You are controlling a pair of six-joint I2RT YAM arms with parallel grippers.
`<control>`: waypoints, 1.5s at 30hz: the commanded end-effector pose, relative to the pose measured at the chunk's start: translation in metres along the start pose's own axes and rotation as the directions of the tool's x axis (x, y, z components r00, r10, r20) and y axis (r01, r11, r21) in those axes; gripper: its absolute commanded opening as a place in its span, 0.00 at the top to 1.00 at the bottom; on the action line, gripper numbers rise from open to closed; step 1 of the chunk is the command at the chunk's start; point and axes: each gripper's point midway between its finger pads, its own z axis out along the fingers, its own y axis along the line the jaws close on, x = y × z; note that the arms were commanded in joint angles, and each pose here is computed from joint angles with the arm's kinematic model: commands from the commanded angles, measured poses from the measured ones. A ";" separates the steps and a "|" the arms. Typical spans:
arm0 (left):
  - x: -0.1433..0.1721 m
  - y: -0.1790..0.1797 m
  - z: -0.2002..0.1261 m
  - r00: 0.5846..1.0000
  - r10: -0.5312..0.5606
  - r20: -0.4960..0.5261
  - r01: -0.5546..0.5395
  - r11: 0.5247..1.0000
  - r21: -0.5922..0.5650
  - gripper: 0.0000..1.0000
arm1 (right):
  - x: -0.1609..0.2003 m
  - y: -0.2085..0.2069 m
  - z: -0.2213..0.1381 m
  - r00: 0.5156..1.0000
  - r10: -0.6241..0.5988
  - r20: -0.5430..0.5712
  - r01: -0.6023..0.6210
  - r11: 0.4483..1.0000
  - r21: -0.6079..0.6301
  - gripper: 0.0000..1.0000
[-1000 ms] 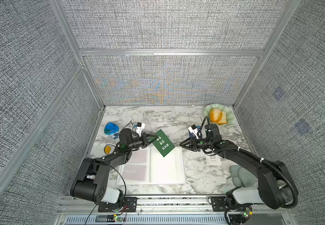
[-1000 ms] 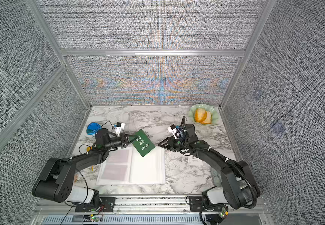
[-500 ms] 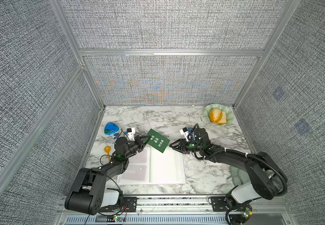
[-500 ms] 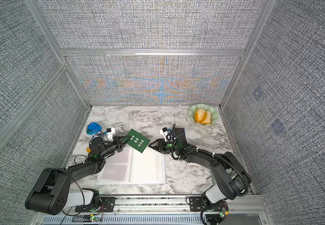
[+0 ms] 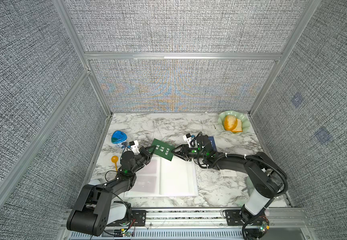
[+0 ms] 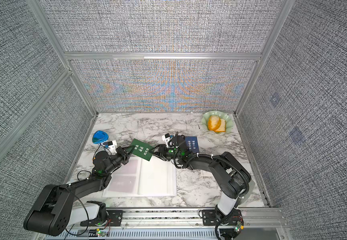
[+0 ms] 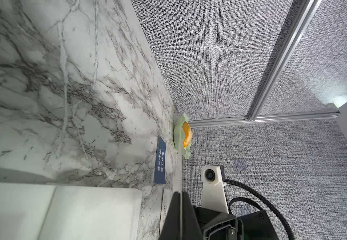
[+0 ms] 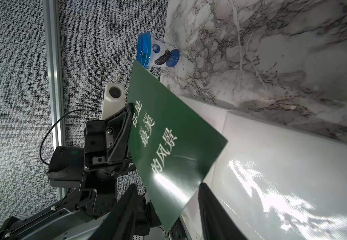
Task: Place the photos into the photo albums
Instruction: Pick up the photo at the center of the board.
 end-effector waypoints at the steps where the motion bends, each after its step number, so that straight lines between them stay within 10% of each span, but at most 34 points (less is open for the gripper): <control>1: 0.001 -0.007 -0.001 1.000 0.007 -0.002 -0.007 1.000 0.026 1.00 | -0.004 0.027 0.005 1.000 -0.018 0.009 0.019 0.995 -0.098 0.50; 18: -0.005 -0.002 -0.007 0.999 0.034 0.042 -0.033 0.999 -0.023 1.00 | -0.002 0.025 0.008 1.000 -0.002 0.011 0.003 0.996 -0.090 0.57; 33: -0.003 0.006 -0.010 0.999 0.018 0.046 -0.016 0.999 -0.049 1.00 | -0.016 0.048 0.020 1.000 -0.003 0.021 0.006 0.988 -0.154 0.87; 45: -0.001 0.021 -0.013 0.998 0.054 0.014 -0.051 0.986 -0.161 0.74 | -0.019 0.044 0.012 0.999 -0.028 0.032 0.030 0.997 -0.074 1.00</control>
